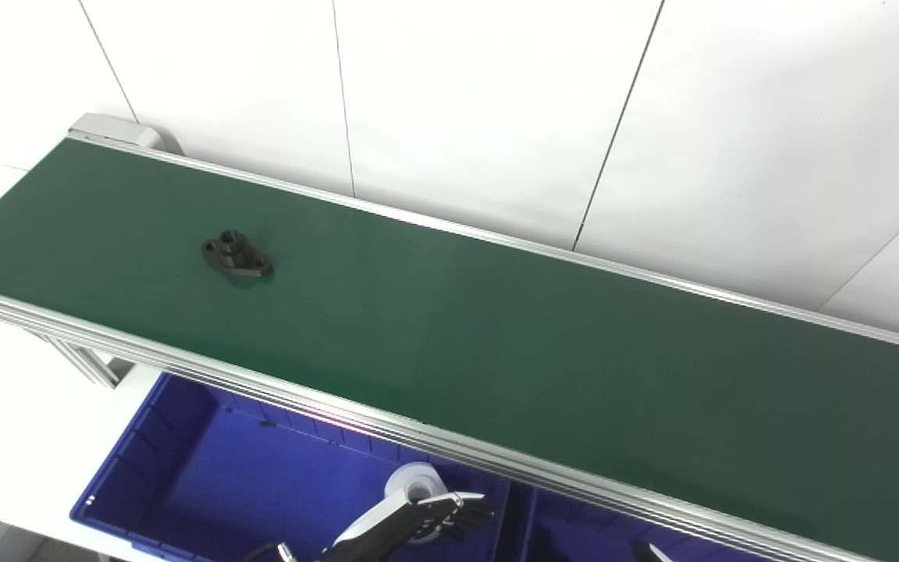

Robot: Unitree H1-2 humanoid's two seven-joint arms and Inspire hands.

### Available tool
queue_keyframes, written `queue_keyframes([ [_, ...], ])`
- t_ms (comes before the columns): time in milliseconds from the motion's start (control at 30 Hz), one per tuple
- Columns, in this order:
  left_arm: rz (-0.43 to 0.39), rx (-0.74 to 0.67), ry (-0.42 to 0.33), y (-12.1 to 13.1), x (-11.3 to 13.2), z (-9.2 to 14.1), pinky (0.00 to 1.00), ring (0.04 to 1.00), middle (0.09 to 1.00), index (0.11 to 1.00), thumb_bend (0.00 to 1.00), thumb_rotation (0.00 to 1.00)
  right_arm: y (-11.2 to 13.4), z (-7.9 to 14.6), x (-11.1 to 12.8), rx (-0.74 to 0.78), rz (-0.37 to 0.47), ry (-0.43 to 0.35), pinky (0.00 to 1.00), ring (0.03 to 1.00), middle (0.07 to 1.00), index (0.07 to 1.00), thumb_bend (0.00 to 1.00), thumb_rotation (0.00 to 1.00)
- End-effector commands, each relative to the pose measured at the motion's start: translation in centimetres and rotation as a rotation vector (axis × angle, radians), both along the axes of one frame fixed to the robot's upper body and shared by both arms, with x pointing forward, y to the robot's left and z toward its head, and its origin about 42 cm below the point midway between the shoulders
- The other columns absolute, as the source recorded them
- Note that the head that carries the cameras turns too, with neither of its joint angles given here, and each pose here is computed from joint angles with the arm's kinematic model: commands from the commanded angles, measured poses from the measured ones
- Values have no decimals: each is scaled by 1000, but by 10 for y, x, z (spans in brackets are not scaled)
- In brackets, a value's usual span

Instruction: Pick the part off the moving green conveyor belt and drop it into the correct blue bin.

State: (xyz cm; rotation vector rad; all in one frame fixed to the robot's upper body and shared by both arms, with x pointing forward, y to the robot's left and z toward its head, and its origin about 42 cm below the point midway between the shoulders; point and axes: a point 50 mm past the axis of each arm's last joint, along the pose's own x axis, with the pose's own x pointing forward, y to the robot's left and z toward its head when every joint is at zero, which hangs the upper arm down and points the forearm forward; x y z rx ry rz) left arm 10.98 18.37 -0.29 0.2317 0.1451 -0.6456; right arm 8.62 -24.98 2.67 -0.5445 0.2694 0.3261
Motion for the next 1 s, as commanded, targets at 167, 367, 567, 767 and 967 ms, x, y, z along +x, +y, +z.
queue_keyframes([
  [167,3,-15,-59,3,3,5,777,836,853,844,890,194,7,8,1,30,15,-113,726,814,841,856,920,89],
  [367,8,-24,-53,6,2,5,766,834,856,844,888,174,9,6,0,34,4,-160,710,790,821,837,929,91],
  [567,10,-20,-51,7,1,7,774,847,865,846,896,192,12,9,0,45,-13,-198,719,782,808,833,926,96],
  [767,14,-12,-53,9,1,7,756,841,869,852,904,191,14,9,1,59,-28,-233,719,765,782,838,920,110],
  [967,15,-16,-54,10,1,7,761,854,879,857,904,182,15,9,1,65,-36,-241,704,753,766,827,922,135],
])
